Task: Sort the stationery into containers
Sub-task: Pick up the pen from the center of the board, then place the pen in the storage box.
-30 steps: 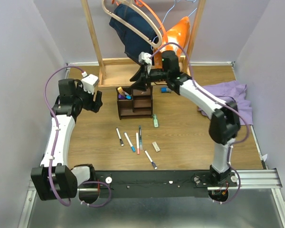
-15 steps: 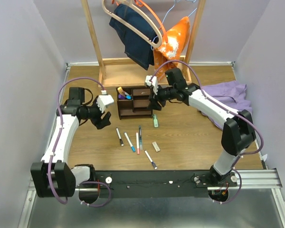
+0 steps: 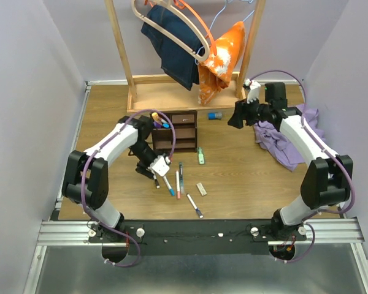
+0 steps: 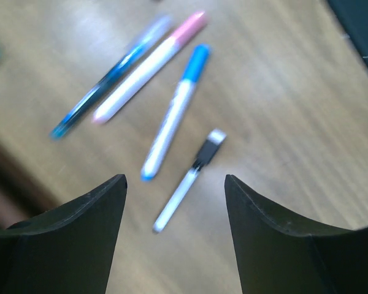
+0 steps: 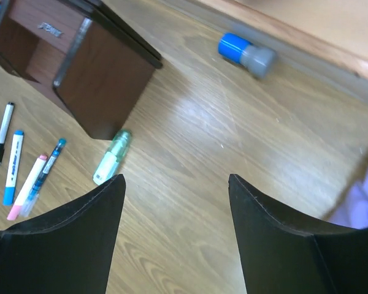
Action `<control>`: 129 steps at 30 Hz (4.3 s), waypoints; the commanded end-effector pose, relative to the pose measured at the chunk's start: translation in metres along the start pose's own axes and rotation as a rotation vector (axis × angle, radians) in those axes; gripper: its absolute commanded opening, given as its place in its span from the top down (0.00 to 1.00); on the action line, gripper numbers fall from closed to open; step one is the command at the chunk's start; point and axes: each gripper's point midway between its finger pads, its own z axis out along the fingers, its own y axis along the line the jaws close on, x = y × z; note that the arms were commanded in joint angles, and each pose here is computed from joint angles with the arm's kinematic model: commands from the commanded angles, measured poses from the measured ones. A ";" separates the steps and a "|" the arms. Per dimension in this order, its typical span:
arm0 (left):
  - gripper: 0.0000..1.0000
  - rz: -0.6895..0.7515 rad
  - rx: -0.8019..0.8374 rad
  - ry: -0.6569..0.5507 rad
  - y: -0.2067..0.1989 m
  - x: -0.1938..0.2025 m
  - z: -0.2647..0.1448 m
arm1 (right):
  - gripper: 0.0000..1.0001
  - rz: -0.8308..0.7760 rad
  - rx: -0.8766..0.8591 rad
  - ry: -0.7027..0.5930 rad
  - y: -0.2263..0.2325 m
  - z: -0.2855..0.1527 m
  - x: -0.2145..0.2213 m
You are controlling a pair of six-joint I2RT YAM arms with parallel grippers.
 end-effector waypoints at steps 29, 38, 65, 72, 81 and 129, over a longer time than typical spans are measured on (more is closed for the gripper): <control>0.57 0.362 0.220 0.126 -0.020 0.034 0.075 | 0.24 0.167 0.058 -0.027 -0.019 -0.017 0.016; 0.79 0.334 0.261 0.138 -0.033 0.034 0.074 | 0.24 0.166 0.062 -0.028 -0.021 -0.017 0.018; 0.89 -0.330 -0.862 -0.683 0.214 -0.122 -0.222 | 0.24 0.155 0.067 -0.048 -0.036 -0.004 -0.009; 0.89 -0.471 -0.833 -0.921 0.231 -0.106 -0.223 | 0.24 0.139 0.089 -0.033 -0.037 -0.009 -0.003; 0.91 -0.523 -0.820 -1.026 0.238 -0.076 -0.193 | 0.24 0.119 0.118 0.019 -0.041 -0.014 0.005; 0.65 -0.654 -0.805 -0.979 0.203 0.017 -0.128 | 0.24 0.158 0.119 0.092 -0.065 0.017 0.008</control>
